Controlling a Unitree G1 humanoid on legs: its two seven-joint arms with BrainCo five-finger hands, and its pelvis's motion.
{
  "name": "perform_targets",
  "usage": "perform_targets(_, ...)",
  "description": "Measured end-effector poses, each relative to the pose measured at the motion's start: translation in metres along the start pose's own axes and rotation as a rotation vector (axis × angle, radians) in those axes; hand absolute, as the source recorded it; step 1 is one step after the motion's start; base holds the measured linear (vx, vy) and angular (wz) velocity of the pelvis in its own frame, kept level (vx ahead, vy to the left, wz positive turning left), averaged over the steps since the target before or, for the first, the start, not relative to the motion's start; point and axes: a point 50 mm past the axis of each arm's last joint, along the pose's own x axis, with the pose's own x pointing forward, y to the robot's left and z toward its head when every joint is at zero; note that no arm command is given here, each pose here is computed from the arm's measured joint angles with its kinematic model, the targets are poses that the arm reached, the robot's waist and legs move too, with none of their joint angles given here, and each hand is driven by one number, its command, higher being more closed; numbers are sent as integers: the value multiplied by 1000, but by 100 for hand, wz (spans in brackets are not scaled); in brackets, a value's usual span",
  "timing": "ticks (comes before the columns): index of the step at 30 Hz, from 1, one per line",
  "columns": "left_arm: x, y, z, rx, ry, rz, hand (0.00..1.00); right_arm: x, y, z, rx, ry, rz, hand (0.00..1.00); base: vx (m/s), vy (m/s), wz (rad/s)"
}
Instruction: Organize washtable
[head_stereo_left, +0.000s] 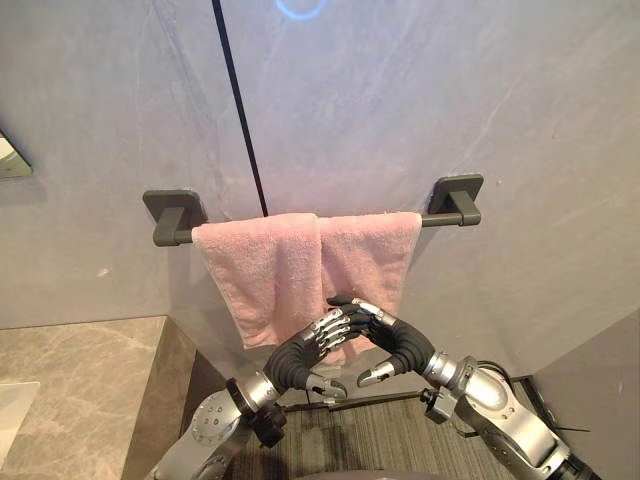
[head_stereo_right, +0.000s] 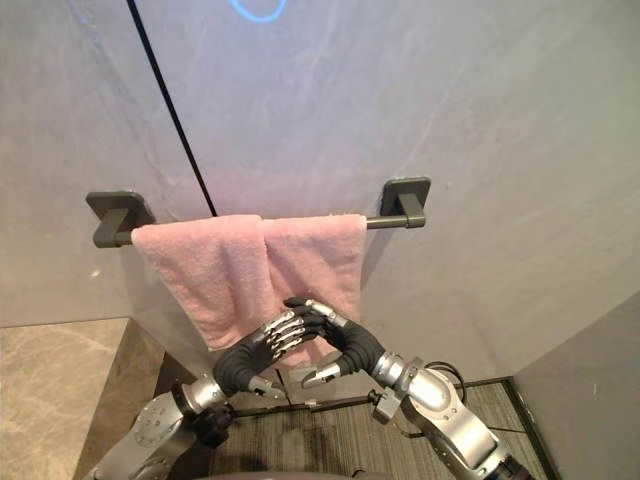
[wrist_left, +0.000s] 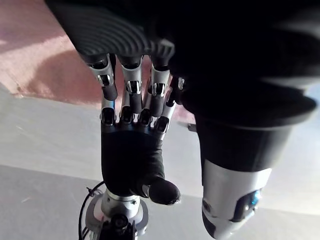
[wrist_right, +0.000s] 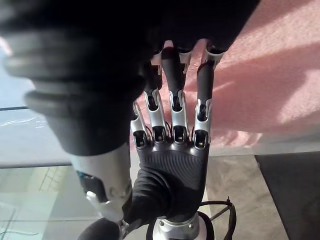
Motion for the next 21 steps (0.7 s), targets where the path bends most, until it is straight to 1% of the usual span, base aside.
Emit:
perform_targets(5,8,12,-4,35,-18,114,0,11,0,-7,-1,-5,-48,0,0,0,0)
perform_targets(6,11,15,-2,58,-28,138,0,14,-3,-7,-10,-9,-69,0,0,0,0)
perform_targets(10,14,29,0,82,-49,235,0,20,-13,-6,-38,-12,-125,0,4,-8,4)
perform_targets(16,10,43,-1,131,-25,308,0,19,-29,-4,-74,-18,-211,0,21,-10,4)
perform_targets(21,8,48,-6,122,-19,360,0,17,-36,-2,-90,-25,-252,0,11,-3,1)
